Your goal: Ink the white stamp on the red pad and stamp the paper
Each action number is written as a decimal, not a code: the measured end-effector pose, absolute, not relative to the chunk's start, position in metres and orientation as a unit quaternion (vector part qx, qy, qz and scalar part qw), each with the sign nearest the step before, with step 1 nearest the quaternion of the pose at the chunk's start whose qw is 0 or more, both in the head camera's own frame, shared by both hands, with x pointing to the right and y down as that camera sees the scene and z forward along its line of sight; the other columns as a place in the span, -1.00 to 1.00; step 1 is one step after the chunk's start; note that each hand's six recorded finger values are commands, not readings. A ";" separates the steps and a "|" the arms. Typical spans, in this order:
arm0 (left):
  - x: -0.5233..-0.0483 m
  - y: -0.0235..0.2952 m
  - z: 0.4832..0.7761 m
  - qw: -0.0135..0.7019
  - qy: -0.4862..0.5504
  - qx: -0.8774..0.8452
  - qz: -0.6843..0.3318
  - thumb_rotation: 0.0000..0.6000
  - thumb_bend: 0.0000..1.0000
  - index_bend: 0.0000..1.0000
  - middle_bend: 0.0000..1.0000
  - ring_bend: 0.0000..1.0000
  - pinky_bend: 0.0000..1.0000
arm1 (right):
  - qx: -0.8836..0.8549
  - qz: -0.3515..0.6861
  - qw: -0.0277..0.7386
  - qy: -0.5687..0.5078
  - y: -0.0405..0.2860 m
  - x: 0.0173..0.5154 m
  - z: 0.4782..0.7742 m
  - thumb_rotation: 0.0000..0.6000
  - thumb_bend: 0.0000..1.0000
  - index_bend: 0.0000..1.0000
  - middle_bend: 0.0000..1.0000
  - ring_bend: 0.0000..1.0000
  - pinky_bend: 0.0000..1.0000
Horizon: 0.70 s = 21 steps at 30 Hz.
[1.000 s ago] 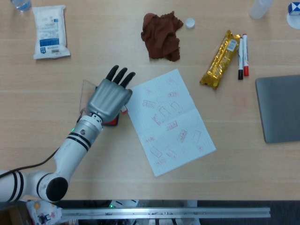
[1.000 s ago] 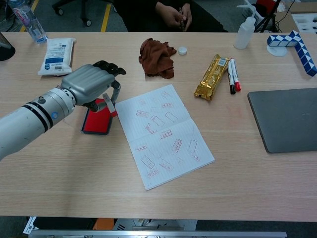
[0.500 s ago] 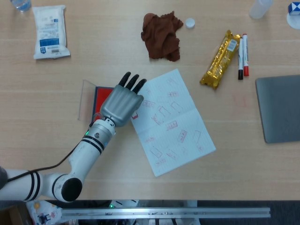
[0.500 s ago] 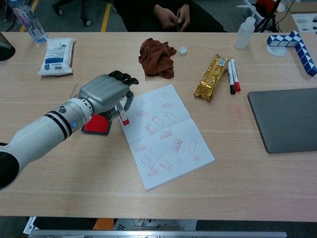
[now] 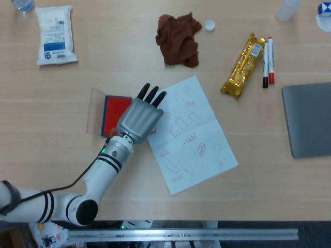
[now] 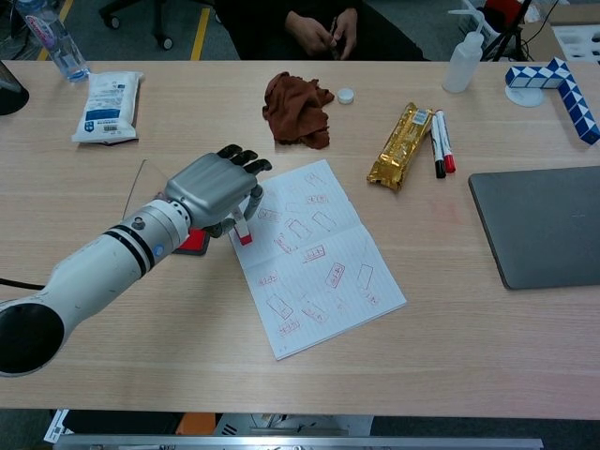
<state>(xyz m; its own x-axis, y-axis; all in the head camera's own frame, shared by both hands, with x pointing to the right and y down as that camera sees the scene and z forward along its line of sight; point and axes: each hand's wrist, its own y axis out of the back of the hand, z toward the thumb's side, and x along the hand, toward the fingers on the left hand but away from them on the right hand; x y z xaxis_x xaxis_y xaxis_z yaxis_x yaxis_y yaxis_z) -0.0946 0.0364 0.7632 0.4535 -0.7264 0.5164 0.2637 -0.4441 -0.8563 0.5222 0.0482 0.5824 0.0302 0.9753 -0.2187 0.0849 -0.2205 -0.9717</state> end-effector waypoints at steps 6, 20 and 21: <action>-0.093 0.040 0.767 0.507 0.165 -0.686 -0.494 1.00 -0.30 0.23 -0.82 -1.00 -0.99 | -0.577 0.526 0.424 -0.460 0.049 0.525 0.581 1.00 -0.57 -0.18 -0.06 -0.34 -0.30; -0.088 0.051 0.773 0.512 0.164 -0.688 -0.487 1.00 -0.30 0.24 -0.81 -1.00 -0.99 | -0.577 0.524 0.424 -0.461 0.049 0.526 0.580 1.00 -0.57 -0.18 -0.06 -0.34 -0.30; -0.088 0.052 0.774 0.512 0.163 -0.688 -0.488 1.00 -0.30 0.24 -0.80 -1.00 -0.99 | -0.576 0.524 0.424 -0.462 0.049 0.526 0.580 1.00 -0.57 -0.18 -0.06 -0.34 -0.30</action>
